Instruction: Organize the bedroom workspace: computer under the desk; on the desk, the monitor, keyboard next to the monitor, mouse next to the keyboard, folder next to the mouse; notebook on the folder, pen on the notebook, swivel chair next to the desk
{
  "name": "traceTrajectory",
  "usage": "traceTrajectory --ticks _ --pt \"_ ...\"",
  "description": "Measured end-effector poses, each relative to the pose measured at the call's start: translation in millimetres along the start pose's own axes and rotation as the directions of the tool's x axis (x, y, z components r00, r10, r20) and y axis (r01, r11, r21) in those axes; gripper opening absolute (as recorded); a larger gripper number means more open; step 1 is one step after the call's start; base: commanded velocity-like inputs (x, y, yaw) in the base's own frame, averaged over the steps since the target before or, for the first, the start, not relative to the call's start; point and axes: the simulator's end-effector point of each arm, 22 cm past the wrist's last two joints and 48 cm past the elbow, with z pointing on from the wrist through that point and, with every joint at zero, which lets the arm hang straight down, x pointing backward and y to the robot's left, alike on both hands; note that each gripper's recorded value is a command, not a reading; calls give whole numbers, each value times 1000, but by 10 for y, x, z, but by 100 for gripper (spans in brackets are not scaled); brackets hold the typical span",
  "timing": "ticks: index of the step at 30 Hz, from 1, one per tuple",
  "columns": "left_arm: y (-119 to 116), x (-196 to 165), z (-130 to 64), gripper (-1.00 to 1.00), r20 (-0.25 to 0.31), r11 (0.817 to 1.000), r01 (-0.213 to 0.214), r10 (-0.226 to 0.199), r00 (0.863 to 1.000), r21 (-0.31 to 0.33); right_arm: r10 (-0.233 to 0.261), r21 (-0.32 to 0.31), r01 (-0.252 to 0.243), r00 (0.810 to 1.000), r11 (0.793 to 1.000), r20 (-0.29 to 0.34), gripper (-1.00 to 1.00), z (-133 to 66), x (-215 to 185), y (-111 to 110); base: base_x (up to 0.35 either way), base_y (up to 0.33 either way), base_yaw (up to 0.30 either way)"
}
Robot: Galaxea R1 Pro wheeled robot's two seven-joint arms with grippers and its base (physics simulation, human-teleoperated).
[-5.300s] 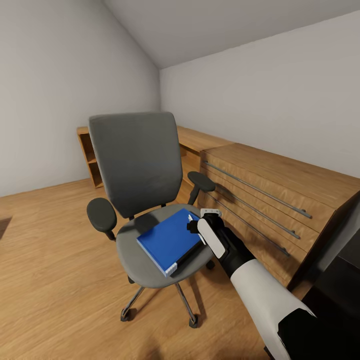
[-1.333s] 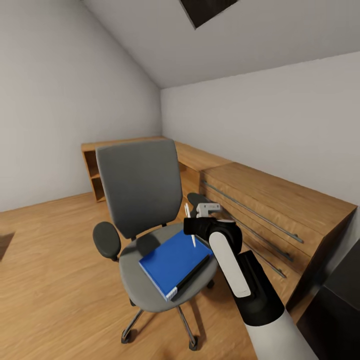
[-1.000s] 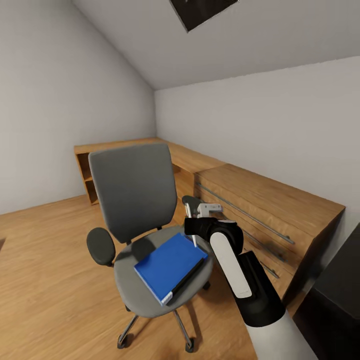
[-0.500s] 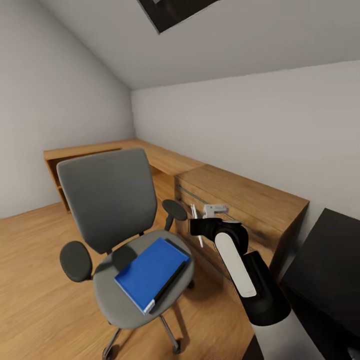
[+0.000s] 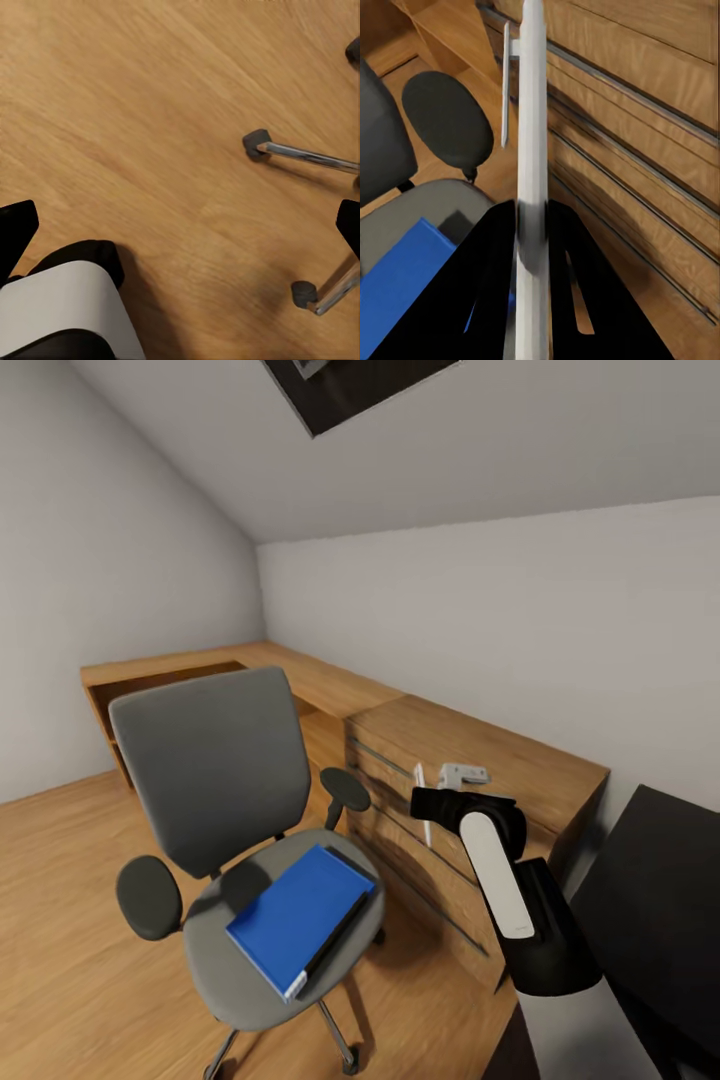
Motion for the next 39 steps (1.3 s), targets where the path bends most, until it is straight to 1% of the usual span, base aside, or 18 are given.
traceTrajectory --ticks 2,6,7,9,22,25,26,39 --pt "-16 -15 -36 100 1 1000 0 0 1000 0 4 5 -4 1000 1000 1 -100 -15 -42 -5 0 0 -110" --pt "-39 -38 -101 100 0 1000 -2 2 1000 -4 9 66 -9 1000 998 2 -100 -49 -120 -137 0 0 -218" --pt "-36 -33 -111 100 -3 1000 -2 2 1000 -7 9 104 -9 1000 995 2 -100 -63 -140 -223 0 0 -273" --pt "-36 -28 -121 100 -7 1000 -4 4 1000 -11 7 118 -7 1000 993 3 -100 -78 -156 -224 0 0 -289" --pt "5 10 -97 100 -11 1000 -8 8 1000 -23 16 150 -16 1000 989 3 -100 -87 -158 -304 0 0 -297" --pt "30 1 -90 100 -2 999 -10 10 1000 -31 16 159 -17 1000 987 3 -100 -89 -158 -327 0 0 -299" --pt "51 -20 -86 100 13 999 -14 14 1000 -38 16 167 -17 1000 986 3 -100 -90 -158 -355 0 0 -299" --pt "66 -30 -82 100 23 999 -15 16 1000 -43 19 180 -19 1000 983 3 -100 -90 -163 -428 0 0 -299"
